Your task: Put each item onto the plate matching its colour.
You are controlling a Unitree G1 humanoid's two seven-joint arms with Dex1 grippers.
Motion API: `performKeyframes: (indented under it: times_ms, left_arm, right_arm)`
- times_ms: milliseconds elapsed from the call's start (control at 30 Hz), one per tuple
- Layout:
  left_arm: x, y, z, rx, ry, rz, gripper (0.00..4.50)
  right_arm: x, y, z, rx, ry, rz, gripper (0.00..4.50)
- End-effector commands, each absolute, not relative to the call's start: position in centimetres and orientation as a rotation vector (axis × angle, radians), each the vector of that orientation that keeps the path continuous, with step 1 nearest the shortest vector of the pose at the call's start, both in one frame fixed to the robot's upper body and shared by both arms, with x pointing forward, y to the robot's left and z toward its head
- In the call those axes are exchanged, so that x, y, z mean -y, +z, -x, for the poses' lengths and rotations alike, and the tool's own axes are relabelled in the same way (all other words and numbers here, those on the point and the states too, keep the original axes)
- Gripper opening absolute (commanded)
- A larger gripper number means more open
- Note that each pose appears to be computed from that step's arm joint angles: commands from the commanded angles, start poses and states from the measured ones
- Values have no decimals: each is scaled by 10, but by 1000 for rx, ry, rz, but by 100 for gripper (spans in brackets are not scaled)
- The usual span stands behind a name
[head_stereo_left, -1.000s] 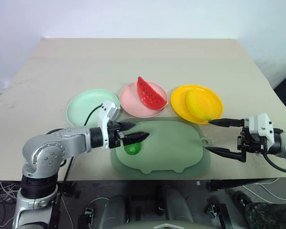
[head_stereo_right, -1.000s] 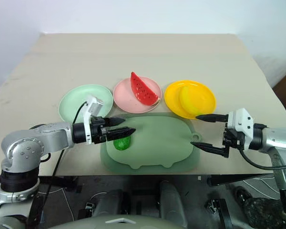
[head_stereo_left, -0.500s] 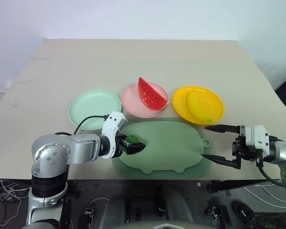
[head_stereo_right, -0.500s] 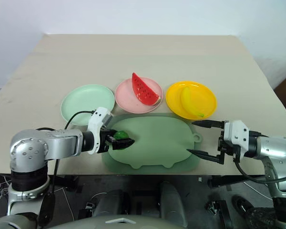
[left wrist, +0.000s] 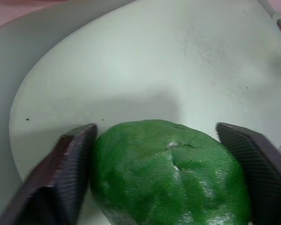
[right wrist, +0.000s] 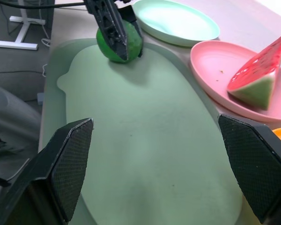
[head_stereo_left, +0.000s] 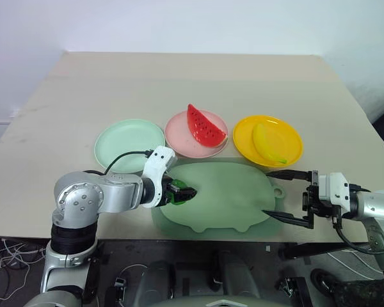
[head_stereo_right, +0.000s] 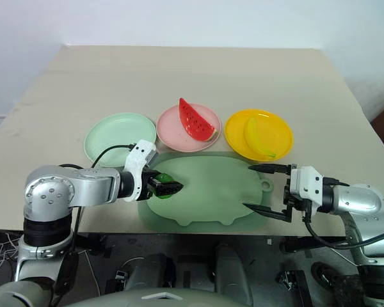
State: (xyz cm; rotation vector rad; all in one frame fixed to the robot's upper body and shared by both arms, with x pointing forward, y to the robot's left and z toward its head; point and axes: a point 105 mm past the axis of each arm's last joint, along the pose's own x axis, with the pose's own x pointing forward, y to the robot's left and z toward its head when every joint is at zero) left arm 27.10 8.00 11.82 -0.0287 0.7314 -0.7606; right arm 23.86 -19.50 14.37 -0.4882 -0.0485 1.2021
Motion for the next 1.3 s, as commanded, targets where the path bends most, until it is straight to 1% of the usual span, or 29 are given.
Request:
performKeyframes:
  times_ms: [33,133,233,367,433,500,600,667,800,867,1000,1100,1233,1300]
  left_arm:
    - [-81,116,-271,-748,-758,18,355]
    - [-79,119,-272,-741,-776,18,355]
    - [-78,133,-276,-703,-818,36,355]
    - [-91,174,-304,-540,-785,97,355]
    - [-104,191,-318,-486,-751,117,355]
    - [-123,201,-331,-447,-687,103,355]
    - [-150,206,-351,-380,-586,60,355]
    - [-170,205,-365,-312,-526,33,355]
    - [-200,176,-380,-319,-418,-135,355]
    - [-208,165,-385,-313,-399,-148,355]
    - [-213,154,-391,-294,-399,-199,355]
    - [-211,155,-395,-255,-418,-204,355]
    - [-212,154,-397,-249,-424,-195,355]
    - [-213,154,-397,-247,-429,-192,427]
  right_arm:
    - [191,151,-241,86,1199,518,450]
    - [190,151,-242,86,1195,516,450]
    - [190,151,-244,85,1191,517,450]
    - [189,152,-247,84,1195,515,450]
    - [188,153,-248,87,1199,512,450]
    - [188,152,-250,58,1201,509,450]
    - [186,154,-254,63,1206,504,450]
    - [183,155,-256,70,1212,502,450]
    - [178,157,-260,90,1221,492,450]
    - [176,158,-262,97,1224,490,450]
    - [174,160,-263,106,1228,486,450]
    - [173,161,-264,108,1230,486,450]
    - [172,161,-264,110,1232,486,450]
    - [171,161,-264,110,1233,485,450]
